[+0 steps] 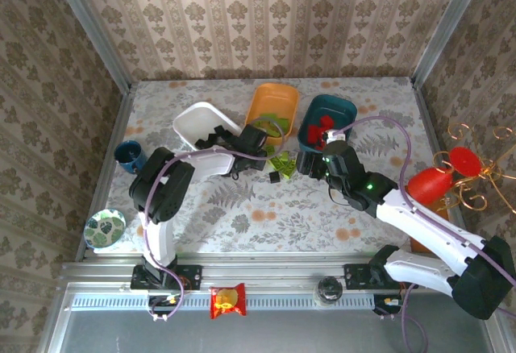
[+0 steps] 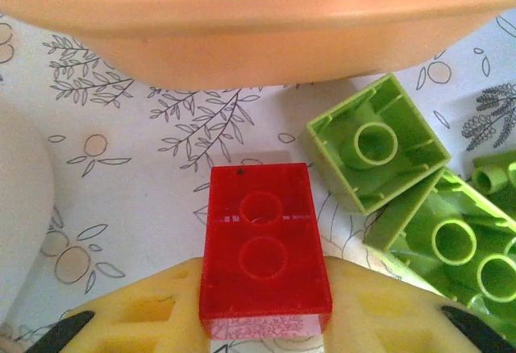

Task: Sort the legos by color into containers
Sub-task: Pick up the lego from the center of the table, then place the lego in the container, then move the lego to the center of the table, then pick up the lego from the center of the table, then place the lego in the container, then pick up the lego from the center of the table, then place the lego in the container, then pick up the lego from the center of the table.

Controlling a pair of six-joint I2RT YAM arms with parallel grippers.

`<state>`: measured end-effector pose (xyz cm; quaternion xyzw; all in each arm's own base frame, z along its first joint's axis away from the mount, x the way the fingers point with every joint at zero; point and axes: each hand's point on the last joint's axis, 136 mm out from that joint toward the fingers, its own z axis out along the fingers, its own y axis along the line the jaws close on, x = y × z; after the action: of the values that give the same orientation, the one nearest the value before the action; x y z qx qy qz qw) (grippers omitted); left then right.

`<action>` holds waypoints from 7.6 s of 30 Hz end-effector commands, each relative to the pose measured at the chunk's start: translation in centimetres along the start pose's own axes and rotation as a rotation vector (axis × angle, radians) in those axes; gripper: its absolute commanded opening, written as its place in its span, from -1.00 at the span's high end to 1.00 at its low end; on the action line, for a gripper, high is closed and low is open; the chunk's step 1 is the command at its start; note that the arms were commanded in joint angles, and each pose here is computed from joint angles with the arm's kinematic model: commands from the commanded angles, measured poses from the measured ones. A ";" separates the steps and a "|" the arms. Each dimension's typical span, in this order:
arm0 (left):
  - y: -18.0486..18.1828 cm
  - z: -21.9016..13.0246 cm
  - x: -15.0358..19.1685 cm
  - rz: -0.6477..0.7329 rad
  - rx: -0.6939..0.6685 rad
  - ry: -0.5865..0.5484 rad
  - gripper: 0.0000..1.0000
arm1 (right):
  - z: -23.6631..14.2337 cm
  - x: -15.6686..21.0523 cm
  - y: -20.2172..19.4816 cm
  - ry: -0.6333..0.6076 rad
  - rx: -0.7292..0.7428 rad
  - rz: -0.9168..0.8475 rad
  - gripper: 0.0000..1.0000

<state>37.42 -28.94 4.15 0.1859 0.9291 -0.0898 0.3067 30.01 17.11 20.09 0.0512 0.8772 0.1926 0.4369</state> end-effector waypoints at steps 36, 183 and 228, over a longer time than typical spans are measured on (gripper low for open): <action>-18.4 -3.9 -17.6 -0.063 0.631 -0.266 -0.50 | -5.4 -0.1 -6.6 -0.152 0.183 0.130 -0.47; 7.5 -3.6 7.4 -0.108 -0.187 -0.047 0.29 | 9.7 -7.9 6.3 -0.052 -0.044 -0.020 -0.47; 10.8 -17.7 -10.0 -0.403 0.007 -0.536 -0.95 | 10.9 11.9 1.3 0.262 0.294 0.123 -0.53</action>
<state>42.11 -16.24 23.31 -0.0387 0.8435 -0.1784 0.5051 29.91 24.05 5.14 0.1086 0.9513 0.0903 0.2742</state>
